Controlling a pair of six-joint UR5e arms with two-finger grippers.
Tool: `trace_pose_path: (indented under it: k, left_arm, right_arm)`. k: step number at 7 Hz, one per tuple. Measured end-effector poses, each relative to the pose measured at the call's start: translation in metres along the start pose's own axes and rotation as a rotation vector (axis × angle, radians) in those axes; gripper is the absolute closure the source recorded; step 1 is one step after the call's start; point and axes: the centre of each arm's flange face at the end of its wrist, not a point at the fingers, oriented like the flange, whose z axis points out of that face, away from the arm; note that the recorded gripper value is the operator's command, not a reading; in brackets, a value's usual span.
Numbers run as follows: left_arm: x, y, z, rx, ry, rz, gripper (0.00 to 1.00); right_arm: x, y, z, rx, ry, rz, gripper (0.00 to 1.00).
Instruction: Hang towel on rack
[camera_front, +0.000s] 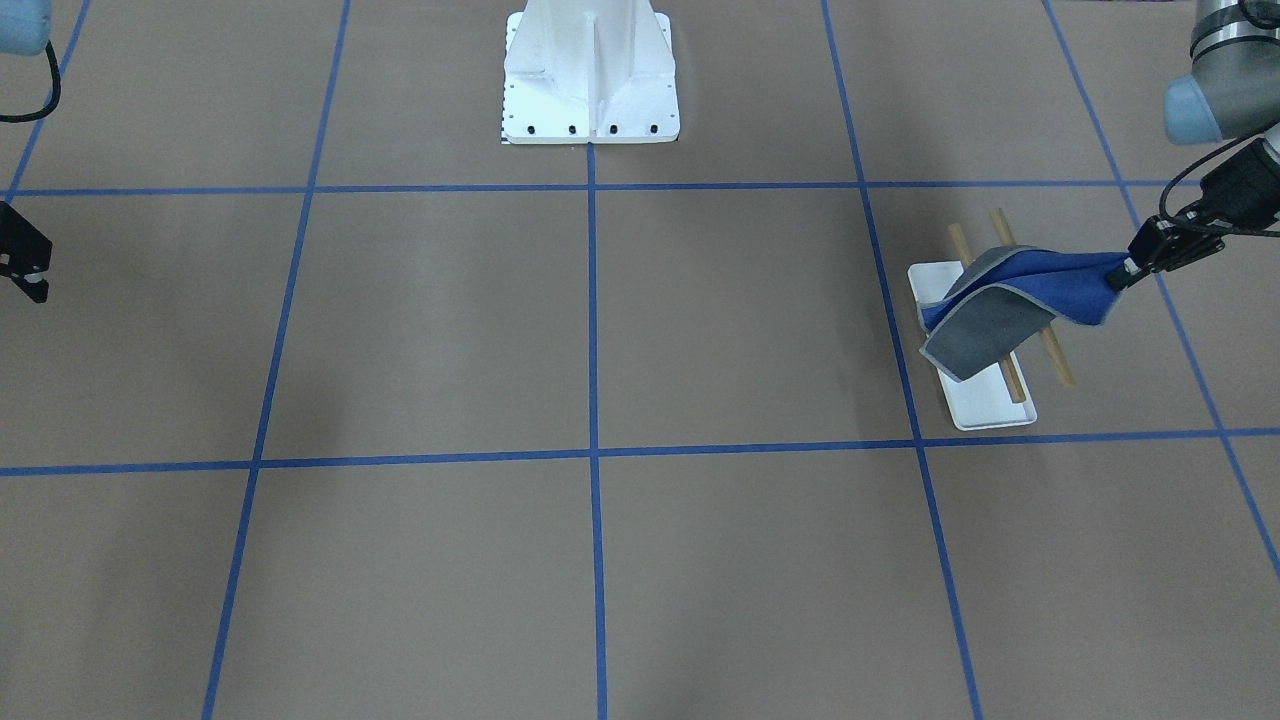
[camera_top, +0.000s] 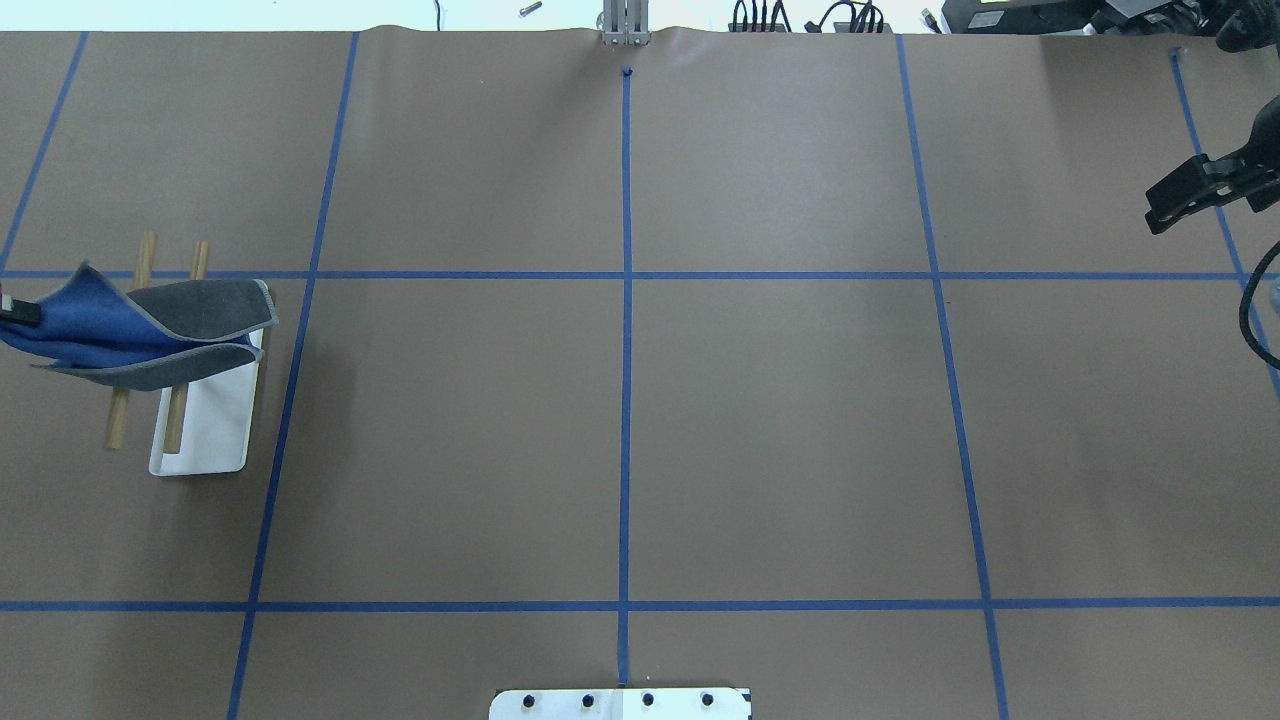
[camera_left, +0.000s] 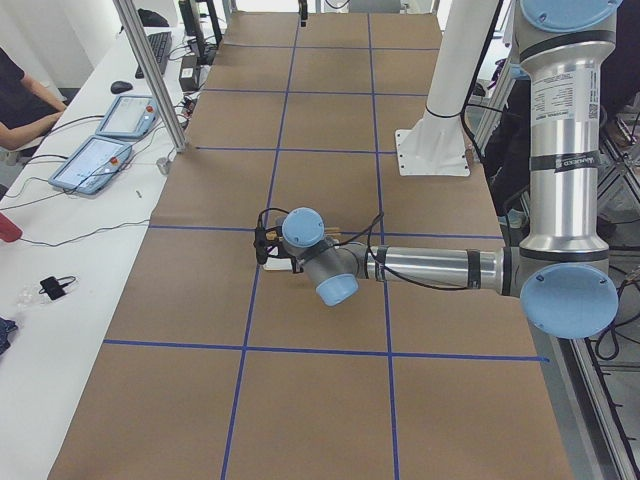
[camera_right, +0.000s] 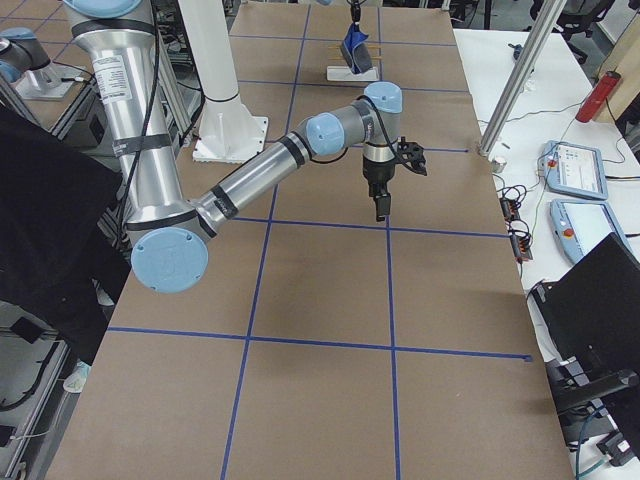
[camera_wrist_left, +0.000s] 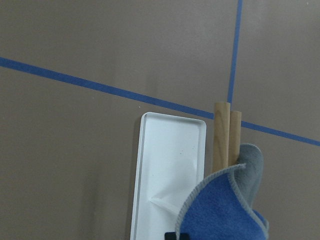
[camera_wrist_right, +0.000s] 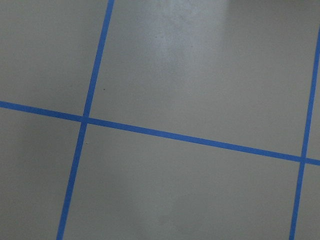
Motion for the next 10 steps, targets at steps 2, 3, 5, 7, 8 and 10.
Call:
trace_pose_path:
  k: [2,3,5,7,8,10]
  left_arm:
    - [-0.004,-0.007,0.004,0.032,-0.024,0.0,0.02]
    - [-0.006,-0.011,0.004,0.064,-0.041,0.001,0.02]
    - [-0.032,-0.023,-0.001,0.11,-0.094,0.082,0.02]
    - [-0.089,-0.04,-0.019,0.116,-0.188,0.22,0.02]
    - [-0.107,-0.053,-0.032,0.095,-0.244,0.269,0.02]
    - [-0.098,-0.096,-0.071,0.026,-0.333,0.335,0.02]
  right_arm:
    - [0.006,0.0,-0.003,-0.009,-0.031,0.018,0.0]
    - [0.014,0.001,-0.003,-0.016,-0.041,0.036,0.0]
    - [0.053,0.018,0.01,-0.057,-0.055,0.109,0.0]
    - [0.109,0.032,0.026,-0.094,-0.041,0.11,0.0]
    - [0.146,0.033,0.033,-0.107,-0.034,0.072,0.0]
    - [0.213,0.048,0.046,-0.136,-0.029,0.057,0.0]
